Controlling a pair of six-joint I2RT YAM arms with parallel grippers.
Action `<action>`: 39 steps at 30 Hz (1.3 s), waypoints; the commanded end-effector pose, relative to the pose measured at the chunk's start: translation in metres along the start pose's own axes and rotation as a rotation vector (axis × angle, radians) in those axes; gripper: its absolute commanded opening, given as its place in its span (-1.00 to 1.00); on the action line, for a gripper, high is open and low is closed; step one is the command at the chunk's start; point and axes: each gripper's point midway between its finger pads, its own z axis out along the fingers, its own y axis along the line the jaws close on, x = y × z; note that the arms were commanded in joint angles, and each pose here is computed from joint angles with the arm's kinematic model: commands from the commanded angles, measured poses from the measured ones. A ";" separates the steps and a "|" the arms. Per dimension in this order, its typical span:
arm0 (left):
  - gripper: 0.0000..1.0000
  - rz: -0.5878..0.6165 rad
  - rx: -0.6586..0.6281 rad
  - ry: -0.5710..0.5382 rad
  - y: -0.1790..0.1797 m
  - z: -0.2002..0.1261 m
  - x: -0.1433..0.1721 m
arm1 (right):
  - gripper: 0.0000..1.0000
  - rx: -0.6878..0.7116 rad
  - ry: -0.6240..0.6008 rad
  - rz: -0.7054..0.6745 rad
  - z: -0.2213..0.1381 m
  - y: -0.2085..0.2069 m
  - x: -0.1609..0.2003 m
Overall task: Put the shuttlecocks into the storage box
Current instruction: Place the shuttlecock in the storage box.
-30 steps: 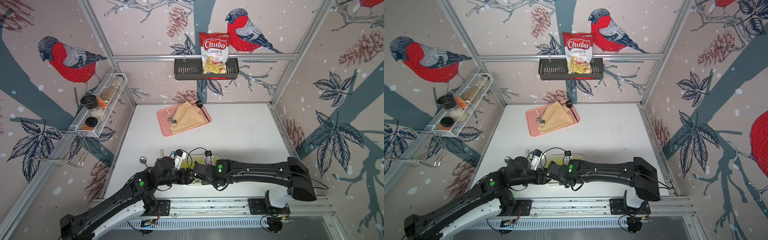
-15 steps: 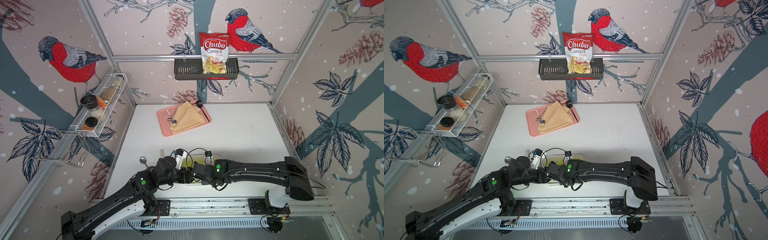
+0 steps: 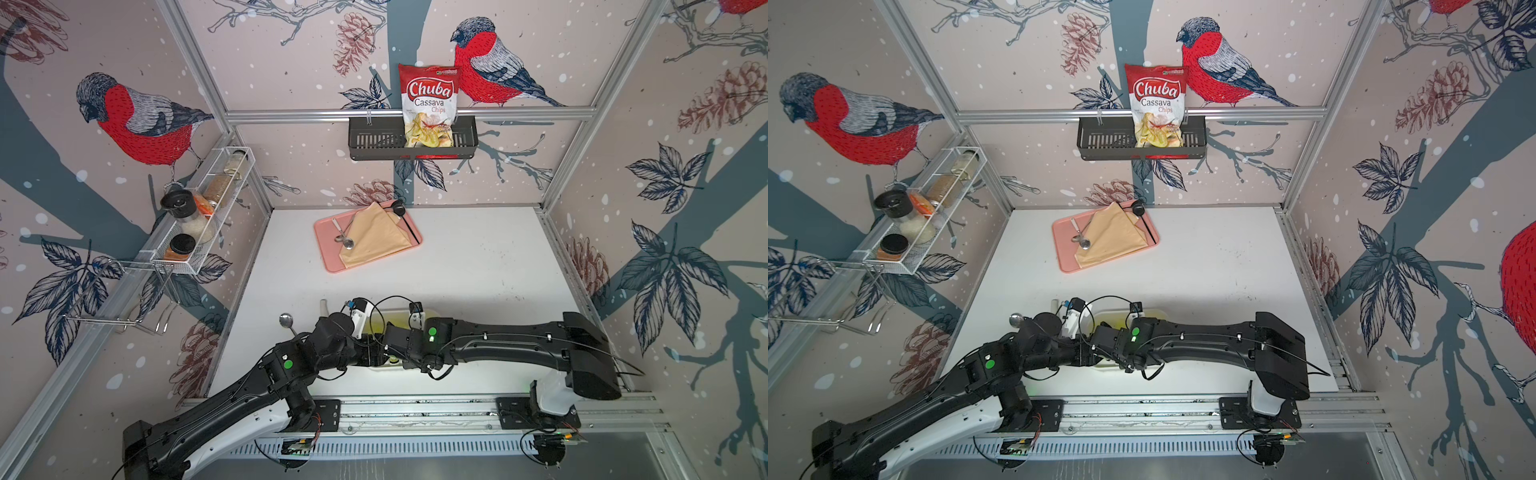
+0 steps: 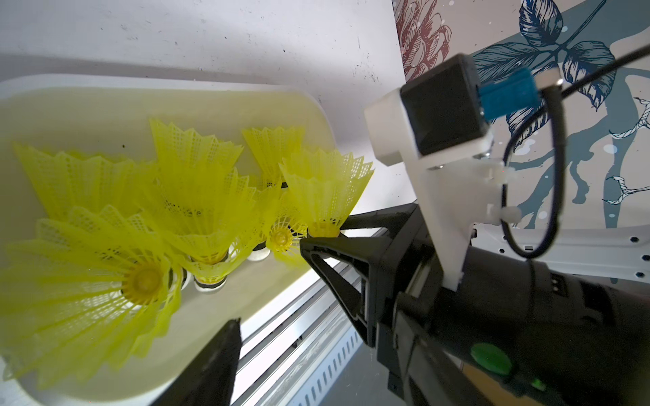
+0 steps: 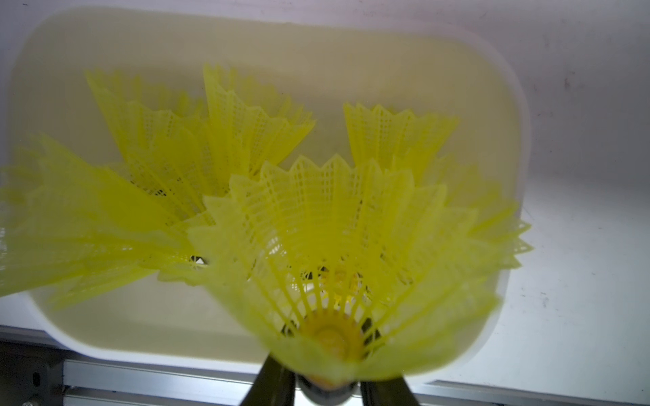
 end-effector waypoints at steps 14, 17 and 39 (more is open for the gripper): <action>0.44 0.025 0.054 -0.020 -0.014 -0.001 -0.006 | -0.14 -0.005 -0.010 -0.003 -0.019 -0.001 0.000; 0.44 0.021 0.051 -0.023 -0.013 -0.001 -0.006 | -0.16 -0.013 -0.005 0.005 -0.022 -0.002 0.002; 0.97 -0.108 -0.010 -0.173 -0.024 -0.013 -0.072 | 0.41 -0.079 -0.034 0.077 -0.049 -0.036 -0.064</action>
